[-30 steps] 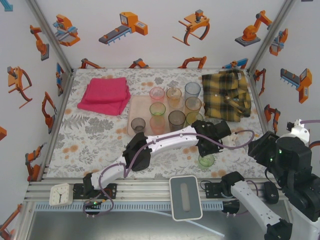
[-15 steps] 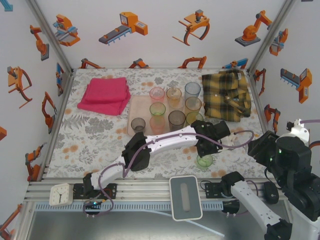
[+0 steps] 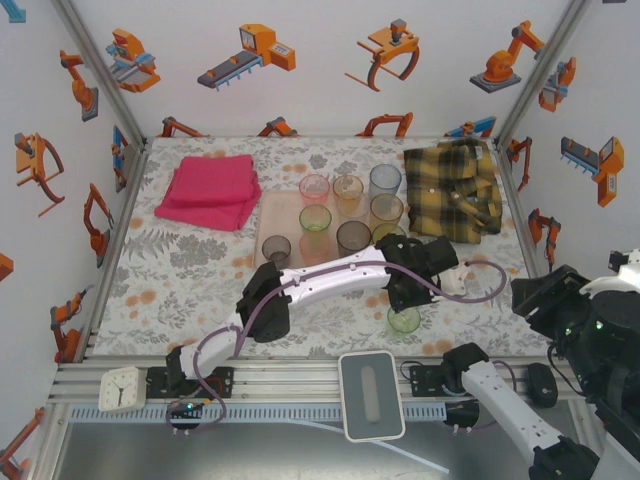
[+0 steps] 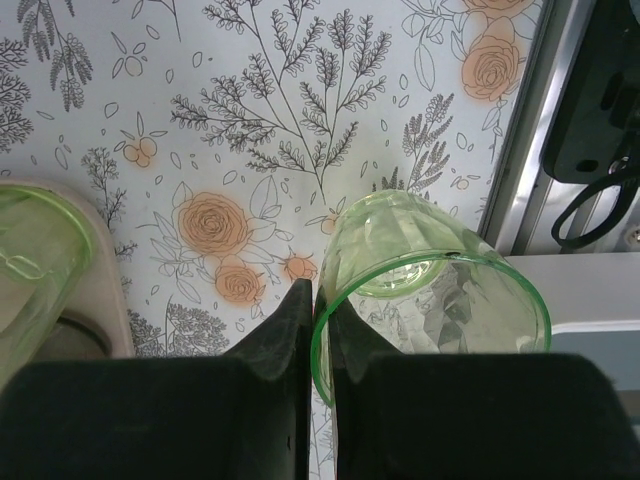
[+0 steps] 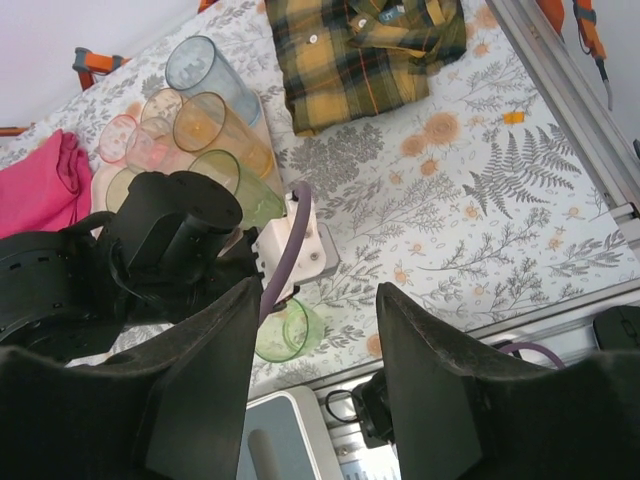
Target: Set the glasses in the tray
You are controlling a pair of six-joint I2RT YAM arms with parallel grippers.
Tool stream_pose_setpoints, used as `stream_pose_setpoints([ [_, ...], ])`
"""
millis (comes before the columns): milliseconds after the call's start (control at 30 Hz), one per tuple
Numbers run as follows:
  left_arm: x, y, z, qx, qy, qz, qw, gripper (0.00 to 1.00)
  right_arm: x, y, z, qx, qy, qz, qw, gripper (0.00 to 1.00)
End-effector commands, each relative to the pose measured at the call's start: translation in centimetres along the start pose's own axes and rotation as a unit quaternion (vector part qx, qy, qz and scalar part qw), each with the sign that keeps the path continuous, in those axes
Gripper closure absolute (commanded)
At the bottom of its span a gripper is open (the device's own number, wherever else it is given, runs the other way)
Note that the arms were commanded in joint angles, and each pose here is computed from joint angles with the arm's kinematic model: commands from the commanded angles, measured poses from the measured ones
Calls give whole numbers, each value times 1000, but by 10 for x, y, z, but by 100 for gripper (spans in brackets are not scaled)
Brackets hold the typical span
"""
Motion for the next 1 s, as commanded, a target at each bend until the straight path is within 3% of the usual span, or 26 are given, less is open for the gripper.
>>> stream_pose_setpoints([
  [0, -2, 2, 28, -1, -9, 2, 1000, 96, 4, 2, -4, -22, 14, 23, 999, 51],
  [367, 3, 2, 77, -5, -44, 6, 999, 96, 12, -10, 12, -32, -13, 17, 999, 51],
  [967, -26, 34, 219, 67, -118, 33, 990, 95, 9, -6, 0, -36, 4, 20, 999, 51],
])
Point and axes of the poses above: each hand's point on the last joint's axis, 136 mm out from that joint toward the fingers, its own z axis back along the fingers, its own y axis along the line the jaws close on, x = y × z, the point moved 5 cm from there along z, back along the fingers, and after that the axes turned 2 degrees about z, right-handed, at the moved point
